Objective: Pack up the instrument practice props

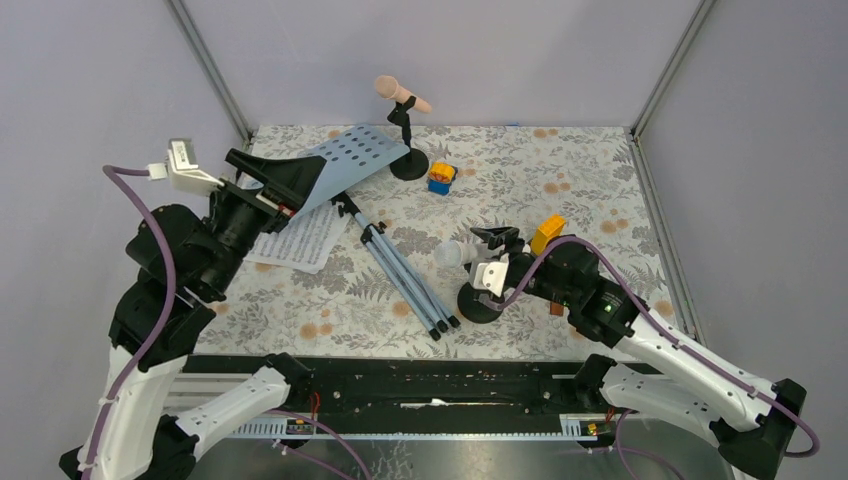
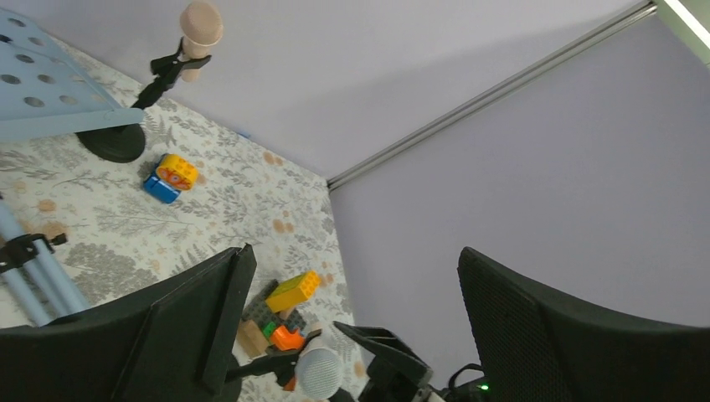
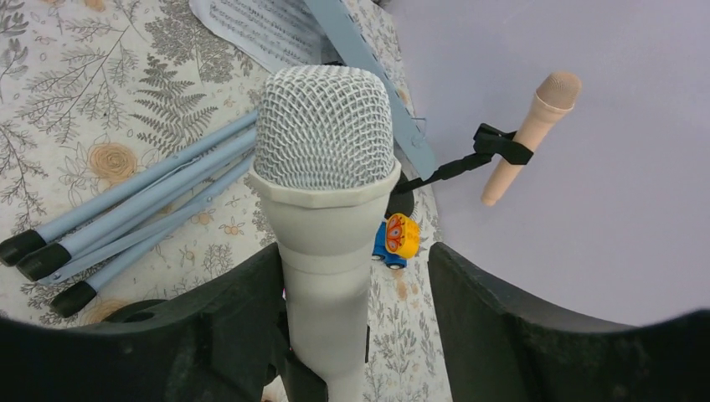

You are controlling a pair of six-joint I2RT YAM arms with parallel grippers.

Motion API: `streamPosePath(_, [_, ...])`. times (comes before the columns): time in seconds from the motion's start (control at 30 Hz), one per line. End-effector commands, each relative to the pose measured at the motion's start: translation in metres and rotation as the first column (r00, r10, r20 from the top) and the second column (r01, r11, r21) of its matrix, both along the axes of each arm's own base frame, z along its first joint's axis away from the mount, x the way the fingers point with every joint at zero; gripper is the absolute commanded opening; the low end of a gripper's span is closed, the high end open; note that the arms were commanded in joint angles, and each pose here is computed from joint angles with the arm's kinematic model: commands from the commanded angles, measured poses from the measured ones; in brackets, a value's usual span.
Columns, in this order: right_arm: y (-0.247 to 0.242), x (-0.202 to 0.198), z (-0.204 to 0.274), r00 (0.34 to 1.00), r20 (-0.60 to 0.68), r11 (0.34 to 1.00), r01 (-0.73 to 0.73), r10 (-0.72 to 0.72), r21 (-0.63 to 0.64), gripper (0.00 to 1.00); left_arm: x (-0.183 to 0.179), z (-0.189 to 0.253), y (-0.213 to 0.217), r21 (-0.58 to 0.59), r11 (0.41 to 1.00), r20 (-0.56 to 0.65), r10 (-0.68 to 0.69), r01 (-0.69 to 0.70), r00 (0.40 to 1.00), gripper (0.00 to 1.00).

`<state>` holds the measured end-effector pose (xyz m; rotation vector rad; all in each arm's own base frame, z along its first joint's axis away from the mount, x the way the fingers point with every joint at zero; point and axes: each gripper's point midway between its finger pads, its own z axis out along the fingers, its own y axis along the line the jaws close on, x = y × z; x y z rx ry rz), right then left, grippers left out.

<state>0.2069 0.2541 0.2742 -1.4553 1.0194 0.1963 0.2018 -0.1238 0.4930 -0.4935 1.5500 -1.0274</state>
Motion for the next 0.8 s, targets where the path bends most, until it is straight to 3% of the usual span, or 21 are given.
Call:
streamPosePath(0.0, [0.001, 0.012, 0.020, 0.996, 0.073, 0.997, 0.046, -0.050, 0.055, 0.68, 0.011, -0.017, 0.008, 0.094, 0.993, 0.045, 0.060, -0.064, 0.997, 0.99])
streamPosePath(0.1, [0.002, 0.013, 0.010, 0.997, 0.060, 0.999, 0.045, -0.046, 0.024, 0.66, 0.017, -0.062, 0.009, 0.183, 0.980, 0.079, 0.065, -0.078, 0.995, 0.99])
streamPosePath(0.2, [0.003, 0.015, 0.003, 0.997, 0.052, 0.999, 0.050, -0.051, 0.008, 0.57, 0.020, -0.117, -0.014, 0.223, 0.975, 0.135, -0.044, 0.013, 0.990, 0.99])
streamPosePath(0.27, [0.004, 0.017, 0.003, 0.998, 0.040, 0.998, 0.055, -0.055, 0.013, 0.50, 0.024, -0.154, -0.029, 0.214, 0.975, 0.161, -0.097, 0.061, 0.982, 0.99])
streamPosePath(0.5, [0.009, 0.015, 0.000, 0.999, 0.016, 0.999, 0.040, -0.040, 0.023, 0.38, 0.037, -0.244, -0.058, 0.193, 0.971, 0.212, -0.183, 0.142, 0.960, 0.99])
streamPosePath(0.6, [0.010, 0.014, -0.002, 0.999, 0.009, 0.999, 0.031, -0.032, 0.022, 0.32, 0.029, -0.253, -0.077, 0.234, 0.948, 0.308, -0.281, 0.214, 0.909, 0.99])
streamPosePath(0.67, [0.009, 0.014, -0.004, 0.999, 0.005, 0.999, 0.035, -0.036, 0.020, 0.27, 0.016, -0.243, -0.088, 0.267, 0.930, 0.421, -0.348, 0.253, 0.837, 0.99])
streamPosePath(0.77, [0.008, 0.016, -0.003, 0.999, -0.005, 0.998, 0.055, -0.054, 0.022, 0.02, 0.002, -0.243, -0.099, 0.312, 0.914, 0.521, -0.394, 0.260, 0.757, 0.99])
